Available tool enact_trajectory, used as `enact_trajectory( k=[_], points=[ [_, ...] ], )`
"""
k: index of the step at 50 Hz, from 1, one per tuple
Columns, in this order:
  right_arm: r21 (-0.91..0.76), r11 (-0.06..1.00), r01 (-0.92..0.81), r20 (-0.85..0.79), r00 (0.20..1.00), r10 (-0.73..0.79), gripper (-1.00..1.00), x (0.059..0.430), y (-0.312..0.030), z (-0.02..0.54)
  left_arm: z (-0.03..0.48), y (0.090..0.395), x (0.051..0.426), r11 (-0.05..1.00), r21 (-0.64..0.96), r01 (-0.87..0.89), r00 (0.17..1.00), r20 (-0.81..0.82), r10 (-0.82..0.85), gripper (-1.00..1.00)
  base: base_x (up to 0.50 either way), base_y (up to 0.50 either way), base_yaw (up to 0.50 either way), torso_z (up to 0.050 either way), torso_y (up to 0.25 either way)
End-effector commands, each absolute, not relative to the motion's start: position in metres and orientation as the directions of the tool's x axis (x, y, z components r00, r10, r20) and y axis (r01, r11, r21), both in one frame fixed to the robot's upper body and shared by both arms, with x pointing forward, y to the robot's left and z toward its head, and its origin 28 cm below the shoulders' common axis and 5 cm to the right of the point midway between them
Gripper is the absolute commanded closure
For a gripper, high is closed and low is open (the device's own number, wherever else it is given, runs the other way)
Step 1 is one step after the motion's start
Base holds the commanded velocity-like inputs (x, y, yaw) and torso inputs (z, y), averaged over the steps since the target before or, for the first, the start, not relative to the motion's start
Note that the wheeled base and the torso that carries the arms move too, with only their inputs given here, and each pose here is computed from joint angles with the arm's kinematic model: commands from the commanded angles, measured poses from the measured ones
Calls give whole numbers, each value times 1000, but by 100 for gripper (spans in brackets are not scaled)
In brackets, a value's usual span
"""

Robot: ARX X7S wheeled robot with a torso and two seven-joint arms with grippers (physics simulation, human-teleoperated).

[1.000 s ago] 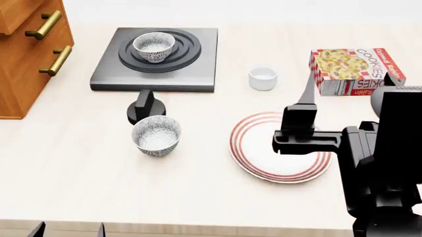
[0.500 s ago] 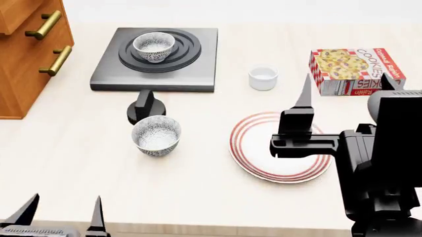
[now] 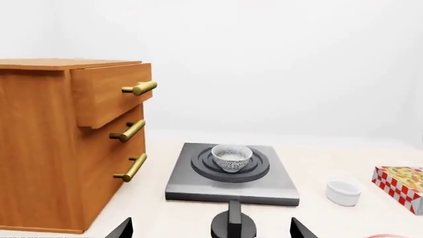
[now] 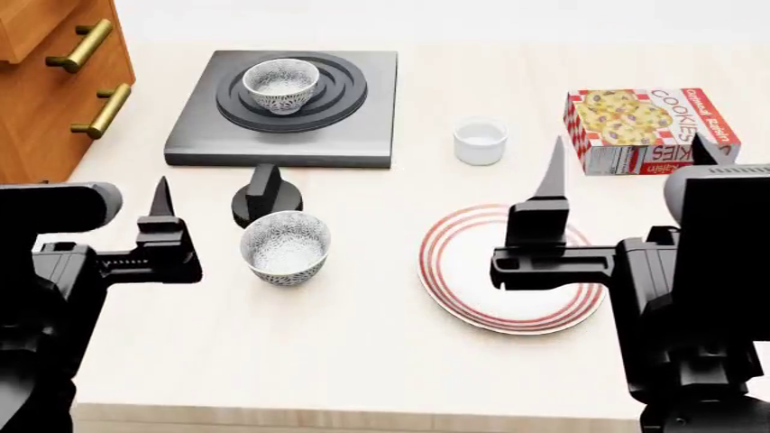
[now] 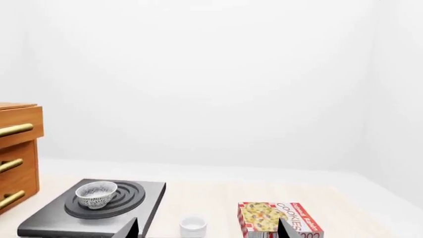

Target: Pick the akita bowl on the stove and place it on the plate.

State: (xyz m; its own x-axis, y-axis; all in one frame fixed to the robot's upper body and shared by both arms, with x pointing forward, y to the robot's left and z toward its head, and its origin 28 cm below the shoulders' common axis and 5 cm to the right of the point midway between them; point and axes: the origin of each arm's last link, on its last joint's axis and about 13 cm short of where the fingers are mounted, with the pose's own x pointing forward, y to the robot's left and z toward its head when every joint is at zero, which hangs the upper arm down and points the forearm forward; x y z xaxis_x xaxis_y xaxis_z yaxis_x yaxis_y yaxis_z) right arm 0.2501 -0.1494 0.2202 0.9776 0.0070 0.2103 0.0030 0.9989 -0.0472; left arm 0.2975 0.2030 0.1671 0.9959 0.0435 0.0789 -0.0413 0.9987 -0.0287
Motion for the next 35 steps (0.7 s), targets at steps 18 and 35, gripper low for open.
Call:
enact_trajectory(
  k=[18,35],
  points=[
    [-63,998,-12,213,977,25,-100,250,-148,220,180,200,324,998,5,-62,998,-10,62,-100,0,0,0,0,0],
    [-57,998,-10,209,978,22,-100,249,-148,222,184,200,323,999,3,-51,999,2,51,-100,0,-183,0,0,0]
  ],
)
